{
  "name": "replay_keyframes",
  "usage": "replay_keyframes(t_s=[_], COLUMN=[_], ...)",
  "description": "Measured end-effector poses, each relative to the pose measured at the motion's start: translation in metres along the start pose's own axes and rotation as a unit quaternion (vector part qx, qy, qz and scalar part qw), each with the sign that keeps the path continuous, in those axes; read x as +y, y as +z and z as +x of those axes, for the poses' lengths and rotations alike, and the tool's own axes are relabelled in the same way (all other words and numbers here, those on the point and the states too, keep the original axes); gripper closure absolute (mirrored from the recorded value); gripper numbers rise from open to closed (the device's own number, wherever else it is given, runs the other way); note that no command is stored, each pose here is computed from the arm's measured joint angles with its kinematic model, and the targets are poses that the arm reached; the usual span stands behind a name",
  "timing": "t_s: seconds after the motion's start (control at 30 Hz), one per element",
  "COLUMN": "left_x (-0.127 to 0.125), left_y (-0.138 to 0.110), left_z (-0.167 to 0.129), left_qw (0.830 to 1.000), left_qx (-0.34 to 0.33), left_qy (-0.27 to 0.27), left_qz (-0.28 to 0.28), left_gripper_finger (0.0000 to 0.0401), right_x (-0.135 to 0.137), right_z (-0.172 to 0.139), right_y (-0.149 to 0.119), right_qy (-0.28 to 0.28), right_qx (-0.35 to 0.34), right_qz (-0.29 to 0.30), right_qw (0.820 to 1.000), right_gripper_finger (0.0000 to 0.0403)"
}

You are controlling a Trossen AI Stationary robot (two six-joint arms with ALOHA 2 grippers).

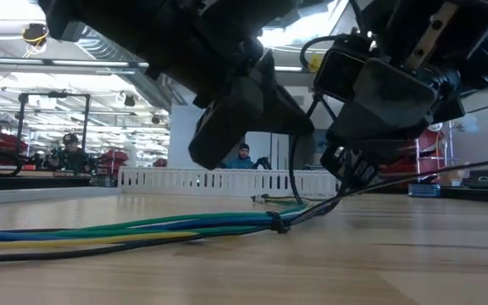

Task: Ziptie cables
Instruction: Wrap the black zip tie on the cable

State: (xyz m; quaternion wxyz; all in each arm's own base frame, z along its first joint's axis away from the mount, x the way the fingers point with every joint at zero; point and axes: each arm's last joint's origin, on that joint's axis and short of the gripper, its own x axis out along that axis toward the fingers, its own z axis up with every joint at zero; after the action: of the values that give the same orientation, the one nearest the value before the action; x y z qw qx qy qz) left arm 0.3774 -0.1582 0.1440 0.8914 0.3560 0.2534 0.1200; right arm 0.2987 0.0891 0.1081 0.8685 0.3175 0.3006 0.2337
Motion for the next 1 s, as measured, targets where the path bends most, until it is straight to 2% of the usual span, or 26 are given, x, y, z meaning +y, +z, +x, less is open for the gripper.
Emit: replay_keyframes(t_s=[0.37,0.63,1.0], left_x=[-0.007,-0.007,-0.007], left_y=[0.003,0.003,0.003], left_z=[-0.008,-0.009,-0.011], left_qw=[0.998,0.998,0.996], left_qx=[0.000,0.001,0.015], left_qy=[0.013,0.015,0.039], left_qz=[0.056,0.062,0.080], left_gripper_finger=[0.0401,0.0401,0.0401], right_x=[-0.002,-0.014,-0.019], right_z=[-0.002,-0.011,-0.012], right_y=[0.007,0.021,0.017], right_qy=[0.009,0.013,0.016], right_qx=[-0.022,-0.051,-0.008], right_qz=[0.043,0.056,0.081], right_qw=[0.999,0.997,0.997], right_gripper_finger=[0.0403,0.0403,0.0403])
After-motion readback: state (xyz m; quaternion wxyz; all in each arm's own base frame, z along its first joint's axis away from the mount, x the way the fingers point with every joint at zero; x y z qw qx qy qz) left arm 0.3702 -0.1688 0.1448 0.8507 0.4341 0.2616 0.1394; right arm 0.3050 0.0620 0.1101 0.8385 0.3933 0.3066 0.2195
